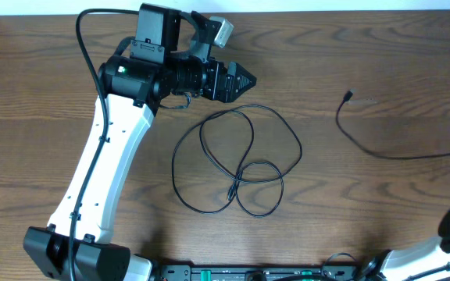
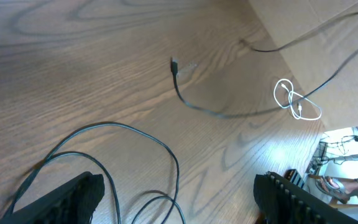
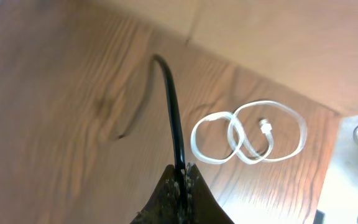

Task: Untangle cables

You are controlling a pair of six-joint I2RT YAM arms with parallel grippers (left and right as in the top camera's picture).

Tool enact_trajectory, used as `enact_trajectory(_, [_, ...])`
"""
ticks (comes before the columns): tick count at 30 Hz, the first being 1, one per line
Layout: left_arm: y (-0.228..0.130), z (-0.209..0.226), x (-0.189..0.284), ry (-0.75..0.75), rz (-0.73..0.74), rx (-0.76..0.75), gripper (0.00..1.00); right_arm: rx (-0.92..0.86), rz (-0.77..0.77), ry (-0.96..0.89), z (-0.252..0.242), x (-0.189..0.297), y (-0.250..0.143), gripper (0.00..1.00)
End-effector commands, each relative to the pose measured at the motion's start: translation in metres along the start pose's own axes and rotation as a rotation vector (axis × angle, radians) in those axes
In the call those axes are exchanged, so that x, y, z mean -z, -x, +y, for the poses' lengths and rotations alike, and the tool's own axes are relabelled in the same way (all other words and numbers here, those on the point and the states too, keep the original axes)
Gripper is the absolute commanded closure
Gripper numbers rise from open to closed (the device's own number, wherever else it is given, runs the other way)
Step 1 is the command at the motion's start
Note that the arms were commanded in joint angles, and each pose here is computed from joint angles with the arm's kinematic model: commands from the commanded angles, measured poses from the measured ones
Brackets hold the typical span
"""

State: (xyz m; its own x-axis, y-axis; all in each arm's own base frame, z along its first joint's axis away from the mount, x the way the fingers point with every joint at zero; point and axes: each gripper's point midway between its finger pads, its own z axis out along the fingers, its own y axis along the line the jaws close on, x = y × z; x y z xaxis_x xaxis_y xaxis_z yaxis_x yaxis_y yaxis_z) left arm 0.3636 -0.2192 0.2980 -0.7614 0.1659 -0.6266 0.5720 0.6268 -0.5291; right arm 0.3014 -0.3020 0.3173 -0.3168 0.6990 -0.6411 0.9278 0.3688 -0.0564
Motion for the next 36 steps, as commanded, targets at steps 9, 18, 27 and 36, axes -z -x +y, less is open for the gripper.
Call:
enact_trajectory(9, [0.006,-0.015,0.011,-0.022,-0.028,-0.033,0.17,-0.175,-0.099,0.289,-0.034,0.044,0.054,0.99])
enact_trajectory(18, [0.001,-0.024,0.005,-0.038,-0.005,-0.041,0.17,-0.026,-0.13,0.677,0.032,0.058,0.071,0.99])
enact_trajectory(27, [-0.001,-0.029,0.002,-0.047,0.002,-0.053,0.18,-0.017,-0.208,0.633,0.024,0.058,0.086,0.99])
enact_trajectory(36, [-0.001,-0.029,0.002,-0.047,0.002,-0.072,0.17,-0.238,-0.213,0.217,-0.054,0.047,0.081,0.99])
